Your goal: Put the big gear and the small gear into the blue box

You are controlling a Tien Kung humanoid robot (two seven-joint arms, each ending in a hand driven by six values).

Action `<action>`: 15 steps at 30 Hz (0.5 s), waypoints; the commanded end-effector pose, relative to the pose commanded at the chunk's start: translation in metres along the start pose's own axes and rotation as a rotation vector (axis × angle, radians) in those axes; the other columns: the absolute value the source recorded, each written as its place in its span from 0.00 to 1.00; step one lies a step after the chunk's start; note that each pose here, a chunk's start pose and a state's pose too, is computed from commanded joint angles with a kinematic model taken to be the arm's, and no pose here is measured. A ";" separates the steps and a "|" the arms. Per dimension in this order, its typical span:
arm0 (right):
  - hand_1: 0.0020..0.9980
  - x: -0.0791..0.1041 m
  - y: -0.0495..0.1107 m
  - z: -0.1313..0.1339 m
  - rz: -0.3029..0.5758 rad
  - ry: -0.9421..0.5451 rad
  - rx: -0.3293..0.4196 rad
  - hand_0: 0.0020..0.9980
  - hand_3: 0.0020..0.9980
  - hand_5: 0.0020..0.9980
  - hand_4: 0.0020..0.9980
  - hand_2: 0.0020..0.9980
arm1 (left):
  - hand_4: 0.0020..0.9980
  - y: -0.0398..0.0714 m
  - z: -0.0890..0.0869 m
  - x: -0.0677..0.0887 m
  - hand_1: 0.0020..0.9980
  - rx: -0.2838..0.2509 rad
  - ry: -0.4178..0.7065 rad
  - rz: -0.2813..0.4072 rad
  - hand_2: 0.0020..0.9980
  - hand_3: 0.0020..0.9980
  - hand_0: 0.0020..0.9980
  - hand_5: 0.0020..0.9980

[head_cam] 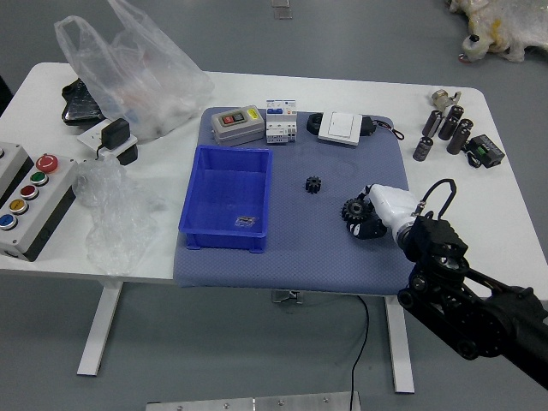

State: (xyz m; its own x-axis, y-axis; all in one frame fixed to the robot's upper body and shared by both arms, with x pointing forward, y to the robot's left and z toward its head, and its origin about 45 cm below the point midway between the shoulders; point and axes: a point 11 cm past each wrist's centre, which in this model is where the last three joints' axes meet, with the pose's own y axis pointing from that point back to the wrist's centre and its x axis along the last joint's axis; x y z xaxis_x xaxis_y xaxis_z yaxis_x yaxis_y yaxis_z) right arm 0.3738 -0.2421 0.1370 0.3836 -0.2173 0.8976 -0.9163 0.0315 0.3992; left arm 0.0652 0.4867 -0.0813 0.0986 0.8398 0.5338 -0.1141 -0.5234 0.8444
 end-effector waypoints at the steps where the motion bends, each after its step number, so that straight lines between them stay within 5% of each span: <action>1: 0.32 0.000 0.000 0.000 0.002 -0.003 0.001 0.19 0.43 0.15 0.64 0.42 | 0.69 0.000 0.000 0.000 0.47 0.000 0.000 0.000 0.49 0.65 0.62 0.32; 15: 0.31 0.034 -0.004 -0.010 0.094 -0.025 0.034 0.19 0.41 0.14 0.61 0.41 | 0.69 0.000 -0.004 -0.001 0.47 0.015 -0.004 0.000 0.50 0.65 0.62 0.32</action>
State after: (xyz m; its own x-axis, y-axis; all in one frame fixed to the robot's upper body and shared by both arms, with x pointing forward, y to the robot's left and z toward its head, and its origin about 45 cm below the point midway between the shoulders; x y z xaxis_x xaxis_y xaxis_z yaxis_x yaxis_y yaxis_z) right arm 0.3915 -0.2402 0.1680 0.2933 -0.2395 0.9255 -0.9516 0.0198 0.3067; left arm 0.0614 0.4864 -0.0819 0.1024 0.8395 0.5336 -0.0992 -0.5251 0.8452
